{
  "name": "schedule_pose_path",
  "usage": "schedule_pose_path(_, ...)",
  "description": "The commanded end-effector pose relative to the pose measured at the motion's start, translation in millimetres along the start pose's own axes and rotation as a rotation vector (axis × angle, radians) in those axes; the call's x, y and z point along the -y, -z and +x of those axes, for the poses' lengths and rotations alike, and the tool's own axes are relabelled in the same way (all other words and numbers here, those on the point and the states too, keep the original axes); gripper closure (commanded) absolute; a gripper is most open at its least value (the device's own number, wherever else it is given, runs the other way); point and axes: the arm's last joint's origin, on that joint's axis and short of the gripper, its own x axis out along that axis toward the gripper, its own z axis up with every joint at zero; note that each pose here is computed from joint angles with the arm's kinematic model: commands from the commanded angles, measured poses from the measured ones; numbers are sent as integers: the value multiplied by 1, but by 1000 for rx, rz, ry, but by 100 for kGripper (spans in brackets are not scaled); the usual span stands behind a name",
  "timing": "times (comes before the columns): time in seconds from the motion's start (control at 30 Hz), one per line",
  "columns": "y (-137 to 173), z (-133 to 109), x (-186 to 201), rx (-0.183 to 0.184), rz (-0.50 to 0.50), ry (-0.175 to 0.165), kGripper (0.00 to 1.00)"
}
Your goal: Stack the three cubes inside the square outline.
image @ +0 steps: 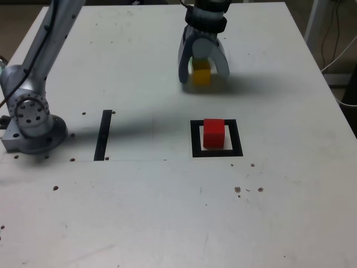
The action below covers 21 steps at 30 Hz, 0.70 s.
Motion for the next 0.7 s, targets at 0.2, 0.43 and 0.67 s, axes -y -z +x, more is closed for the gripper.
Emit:
schedule_pose_path(0.2,-1,3,-1,-10,-26,-9,47)
schedule_pose_path(0.43,-2,3,-2,-1,-28,-19,58)
schedule_pose_path(0.67,-3,2,-1,2,-26,-21,58)
